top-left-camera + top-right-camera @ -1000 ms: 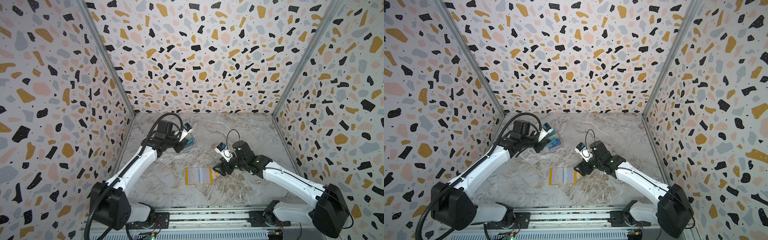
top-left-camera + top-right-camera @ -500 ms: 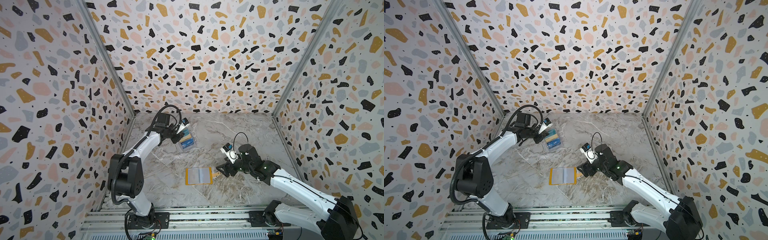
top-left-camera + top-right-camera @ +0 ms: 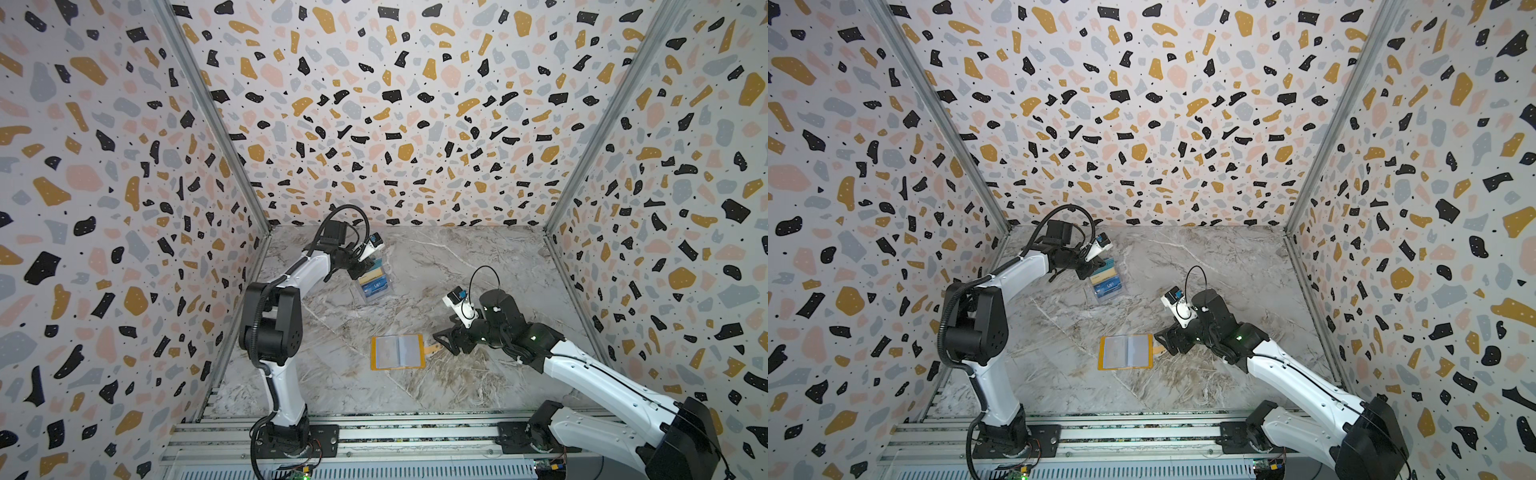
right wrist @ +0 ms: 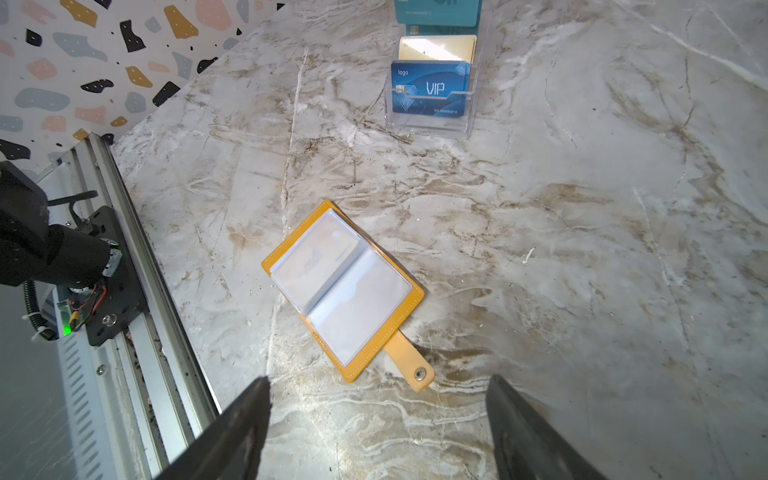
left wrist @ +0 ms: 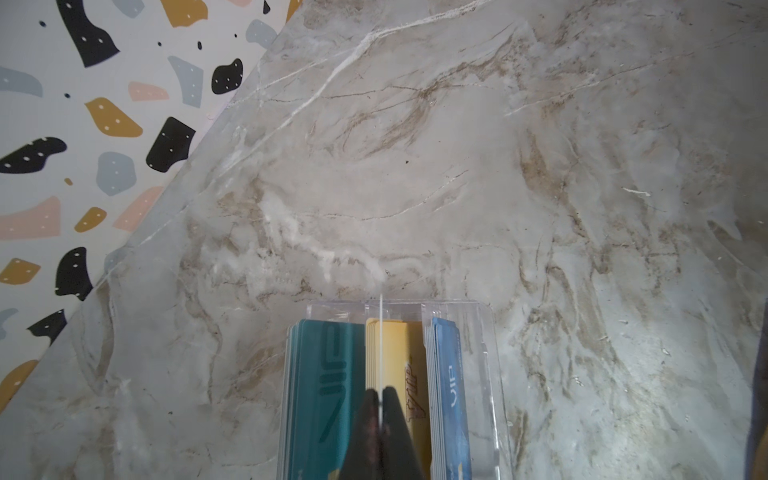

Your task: Take the credit cards out of the card holder

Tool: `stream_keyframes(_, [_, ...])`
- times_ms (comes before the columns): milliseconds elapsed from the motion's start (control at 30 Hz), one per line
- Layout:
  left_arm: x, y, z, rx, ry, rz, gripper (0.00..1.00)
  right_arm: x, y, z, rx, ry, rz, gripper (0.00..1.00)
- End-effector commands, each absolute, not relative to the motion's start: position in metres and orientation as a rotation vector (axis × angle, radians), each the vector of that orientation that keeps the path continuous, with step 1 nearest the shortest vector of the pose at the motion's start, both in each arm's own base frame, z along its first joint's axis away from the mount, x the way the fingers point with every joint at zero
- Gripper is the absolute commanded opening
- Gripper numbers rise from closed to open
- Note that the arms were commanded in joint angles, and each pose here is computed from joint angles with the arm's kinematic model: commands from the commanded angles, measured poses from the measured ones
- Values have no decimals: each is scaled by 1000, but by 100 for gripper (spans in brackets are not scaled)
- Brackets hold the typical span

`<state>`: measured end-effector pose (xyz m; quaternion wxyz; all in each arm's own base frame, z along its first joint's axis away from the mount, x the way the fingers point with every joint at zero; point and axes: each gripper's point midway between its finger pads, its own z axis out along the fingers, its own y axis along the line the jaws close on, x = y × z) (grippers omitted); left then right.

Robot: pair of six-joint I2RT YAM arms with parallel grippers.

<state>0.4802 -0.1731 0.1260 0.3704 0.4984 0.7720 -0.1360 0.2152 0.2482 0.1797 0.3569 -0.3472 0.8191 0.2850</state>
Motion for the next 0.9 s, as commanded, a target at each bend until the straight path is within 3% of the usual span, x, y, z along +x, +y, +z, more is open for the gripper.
stream_keyframes(0, [495, -172, 143, 1276, 1922, -305, 0, 212, 248, 184, -890, 2091, 758, 82])
stream_keyframes(867, [501, -160, 101, 1293, 2007, -347, 0, 210, 251, 185, -909, 2077, 782, 82])
